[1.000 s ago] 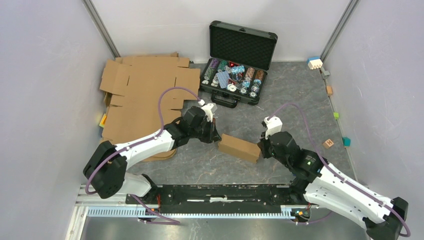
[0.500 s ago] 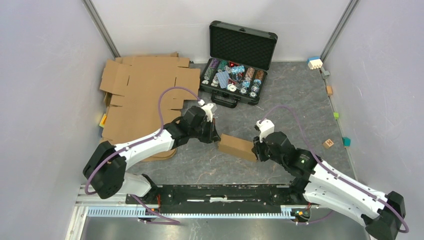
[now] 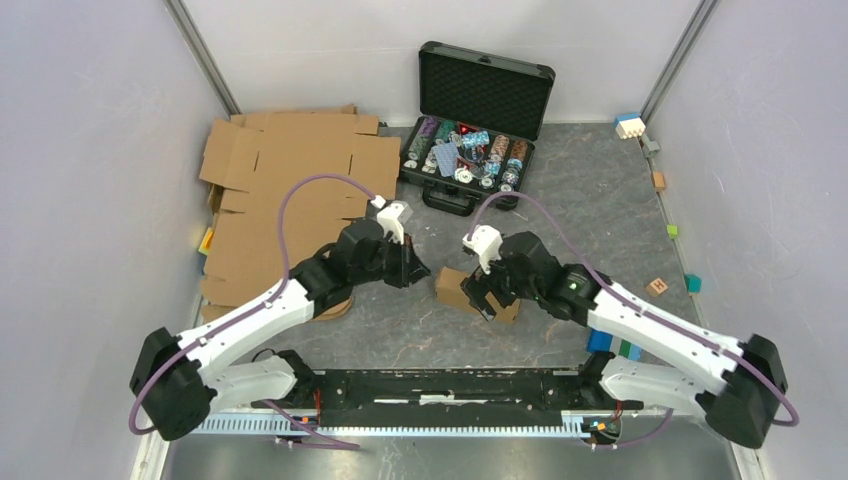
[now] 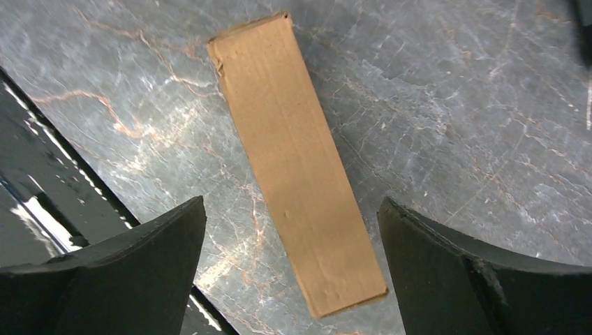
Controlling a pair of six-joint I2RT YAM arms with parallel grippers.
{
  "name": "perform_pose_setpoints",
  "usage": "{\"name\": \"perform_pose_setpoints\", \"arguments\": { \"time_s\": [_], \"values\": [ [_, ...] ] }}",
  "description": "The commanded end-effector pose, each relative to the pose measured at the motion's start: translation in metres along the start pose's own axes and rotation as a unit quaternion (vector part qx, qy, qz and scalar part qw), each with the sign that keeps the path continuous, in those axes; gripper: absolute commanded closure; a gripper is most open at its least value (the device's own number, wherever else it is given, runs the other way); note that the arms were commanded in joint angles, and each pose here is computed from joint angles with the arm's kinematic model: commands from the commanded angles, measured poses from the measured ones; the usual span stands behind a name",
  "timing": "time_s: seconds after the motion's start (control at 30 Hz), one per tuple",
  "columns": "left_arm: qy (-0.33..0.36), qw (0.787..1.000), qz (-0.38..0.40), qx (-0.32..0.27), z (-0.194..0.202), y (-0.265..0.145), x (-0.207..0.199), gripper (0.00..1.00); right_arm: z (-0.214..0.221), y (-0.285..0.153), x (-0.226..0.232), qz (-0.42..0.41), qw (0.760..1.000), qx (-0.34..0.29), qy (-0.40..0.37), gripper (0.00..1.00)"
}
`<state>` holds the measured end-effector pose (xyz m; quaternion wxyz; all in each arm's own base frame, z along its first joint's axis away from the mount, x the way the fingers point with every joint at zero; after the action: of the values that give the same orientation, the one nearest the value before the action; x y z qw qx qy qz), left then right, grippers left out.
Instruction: Fold the paper box
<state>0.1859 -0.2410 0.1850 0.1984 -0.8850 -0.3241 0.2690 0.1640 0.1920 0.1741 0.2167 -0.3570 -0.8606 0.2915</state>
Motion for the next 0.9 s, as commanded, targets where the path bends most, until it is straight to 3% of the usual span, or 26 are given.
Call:
{"name": "perform_pose_setpoints", "arguments": {
  "time_s": [0.0, 0.23, 0.5, 0.63, 0.77, 0.87],
  "values": [
    [0.008, 0.999, -0.028, -0.02, 0.003, -0.012, 0.007, 0.88, -0.01, 0.015, 0.006, -0.026, 0.997, 0.021, -0.066, 0.02],
    [0.019, 0.996, -0.079, -0.045, 0.011, -0.026, 0.023, 0.82, -0.007, 0.044, 0.0, -0.005, 0.994, 0.06, -0.087, 0.03],
    [0.023, 0.983, -0.137, -0.121, 0.017, -0.04, 0.043, 0.62, -0.007, 0.043, -0.007, 0.025, 0.995, 0.059, -0.08, 0.41],
    [0.036, 0.978, -0.143, -0.147, 0.018, -0.046, 0.047, 0.59, -0.007, 0.036, -0.015, 0.059, 0.994, 0.054, -0.074, 0.48],
    [0.049, 0.975, -0.14, -0.164, 0.022, -0.046, 0.049, 0.59, -0.004, 0.028, -0.033, 0.144, 0.986, 0.062, -0.05, 0.57],
    [0.057, 0.975, -0.136, -0.169, 0.028, -0.045, 0.051, 0.59, -0.008, 0.009, -0.058, 0.274, 0.96, 0.054, -0.021, 0.54]
  ]
}}
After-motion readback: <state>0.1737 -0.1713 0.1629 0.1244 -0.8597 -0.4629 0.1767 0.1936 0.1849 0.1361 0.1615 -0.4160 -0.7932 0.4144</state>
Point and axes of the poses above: each gripper's point midway between its finger pads, its own y axis out along the fingers, its own x axis along the line the jaws close on, z = x × y, the point moved 5 cm from there along -y, back along the fingers, and after that the axes turned 13 degrees about y, right-handed, at the moved point
